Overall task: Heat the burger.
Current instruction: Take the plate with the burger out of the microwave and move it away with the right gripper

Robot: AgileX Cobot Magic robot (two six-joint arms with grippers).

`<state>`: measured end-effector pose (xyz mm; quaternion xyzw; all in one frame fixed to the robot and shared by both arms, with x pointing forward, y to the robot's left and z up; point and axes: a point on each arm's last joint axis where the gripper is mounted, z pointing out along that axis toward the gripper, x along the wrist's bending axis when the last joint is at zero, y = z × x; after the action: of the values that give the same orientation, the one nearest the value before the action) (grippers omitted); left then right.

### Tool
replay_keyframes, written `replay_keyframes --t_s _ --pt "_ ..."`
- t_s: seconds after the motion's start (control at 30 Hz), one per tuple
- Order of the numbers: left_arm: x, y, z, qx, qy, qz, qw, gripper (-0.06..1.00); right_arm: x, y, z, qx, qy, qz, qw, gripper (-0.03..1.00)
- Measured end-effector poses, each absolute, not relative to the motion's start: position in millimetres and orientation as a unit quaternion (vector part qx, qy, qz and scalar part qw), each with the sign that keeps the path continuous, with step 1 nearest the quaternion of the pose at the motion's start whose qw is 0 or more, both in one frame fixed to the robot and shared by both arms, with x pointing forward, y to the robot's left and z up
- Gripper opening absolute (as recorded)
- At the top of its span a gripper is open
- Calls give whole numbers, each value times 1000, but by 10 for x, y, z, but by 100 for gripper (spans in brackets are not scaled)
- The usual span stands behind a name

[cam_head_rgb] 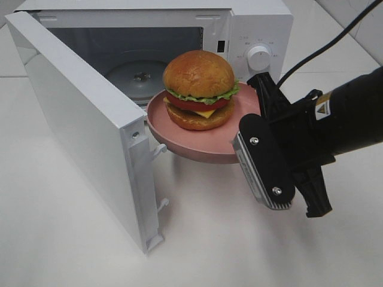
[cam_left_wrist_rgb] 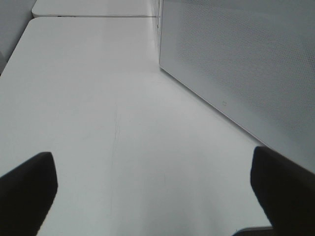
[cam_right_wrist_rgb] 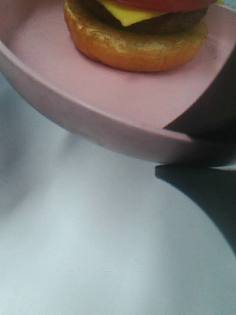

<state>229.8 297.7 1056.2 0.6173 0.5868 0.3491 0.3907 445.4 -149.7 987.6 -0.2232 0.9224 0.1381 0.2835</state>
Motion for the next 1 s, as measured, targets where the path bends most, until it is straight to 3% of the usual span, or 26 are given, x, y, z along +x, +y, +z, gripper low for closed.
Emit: replay_keyframes --t_s 1.0 --pt "2298 2977 10562 617 587 349 391 99 3750 -2167 10090 -105 940 99 310 9"
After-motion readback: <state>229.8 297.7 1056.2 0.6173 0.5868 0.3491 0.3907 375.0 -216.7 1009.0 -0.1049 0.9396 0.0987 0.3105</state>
